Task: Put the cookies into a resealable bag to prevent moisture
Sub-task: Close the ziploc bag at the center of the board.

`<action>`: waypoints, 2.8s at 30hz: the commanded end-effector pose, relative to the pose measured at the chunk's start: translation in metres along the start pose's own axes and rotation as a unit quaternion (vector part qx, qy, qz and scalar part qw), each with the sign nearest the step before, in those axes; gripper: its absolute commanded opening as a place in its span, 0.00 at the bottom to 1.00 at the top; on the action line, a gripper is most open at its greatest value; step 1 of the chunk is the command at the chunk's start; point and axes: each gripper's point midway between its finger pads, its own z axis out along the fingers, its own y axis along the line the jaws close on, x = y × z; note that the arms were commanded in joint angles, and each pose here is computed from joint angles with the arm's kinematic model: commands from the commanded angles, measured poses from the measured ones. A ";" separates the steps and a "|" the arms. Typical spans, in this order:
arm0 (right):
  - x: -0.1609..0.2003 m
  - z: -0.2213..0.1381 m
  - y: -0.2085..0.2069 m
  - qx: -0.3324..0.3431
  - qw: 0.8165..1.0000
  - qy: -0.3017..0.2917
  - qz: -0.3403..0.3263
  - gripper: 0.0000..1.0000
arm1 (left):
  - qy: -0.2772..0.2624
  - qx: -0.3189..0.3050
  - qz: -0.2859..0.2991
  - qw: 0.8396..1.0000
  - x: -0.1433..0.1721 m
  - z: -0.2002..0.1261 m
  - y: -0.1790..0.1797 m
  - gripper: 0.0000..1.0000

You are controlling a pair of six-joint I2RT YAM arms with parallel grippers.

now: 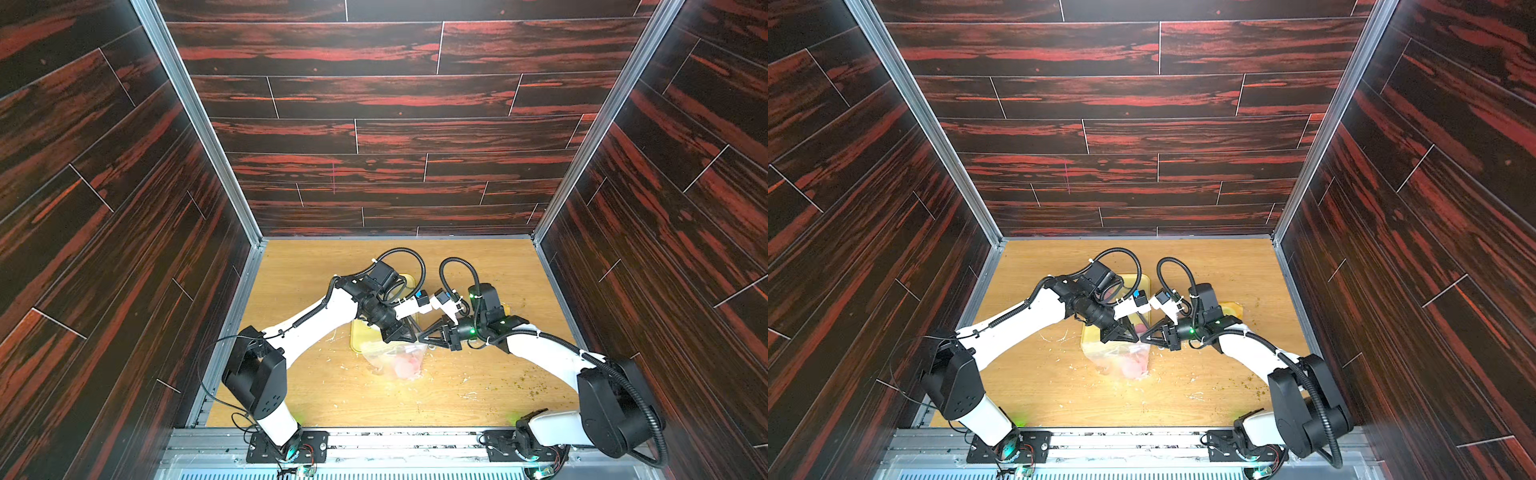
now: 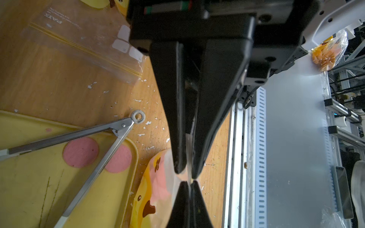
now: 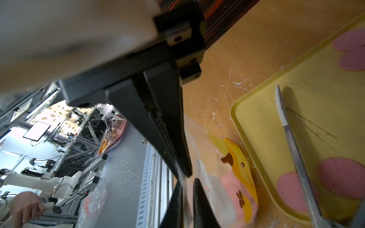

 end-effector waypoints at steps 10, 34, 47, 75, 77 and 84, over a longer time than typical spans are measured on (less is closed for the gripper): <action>0.004 0.007 0.005 -0.020 1.000 0.008 -0.004 0.00 | -0.014 -0.005 -0.005 1.000 -0.003 -0.011 0.000 0.25; 0.004 0.003 -0.001 -0.009 1.000 0.006 0.015 0.00 | 0.012 -0.027 0.001 1.000 0.017 -0.017 0.000 0.18; 0.005 -0.004 -0.005 0.001 1.000 0.000 0.018 0.00 | 0.045 -0.050 -0.025 0.997 0.039 -0.034 0.000 0.18; 0.009 -0.013 -0.006 0.006 1.000 -0.009 0.026 0.00 | 0.074 -0.112 -0.067 0.989 0.078 -0.068 0.004 0.00; 0.009 -0.014 -0.007 0.007 1.000 -0.010 0.026 0.00 | 0.078 -0.111 -0.071 0.988 0.080 -0.069 0.003 0.00; 0.010 -0.016 -0.006 0.007 1.000 -0.011 0.027 0.00 | 0.070 -0.116 -0.078 0.988 0.084 -0.073 0.003 0.00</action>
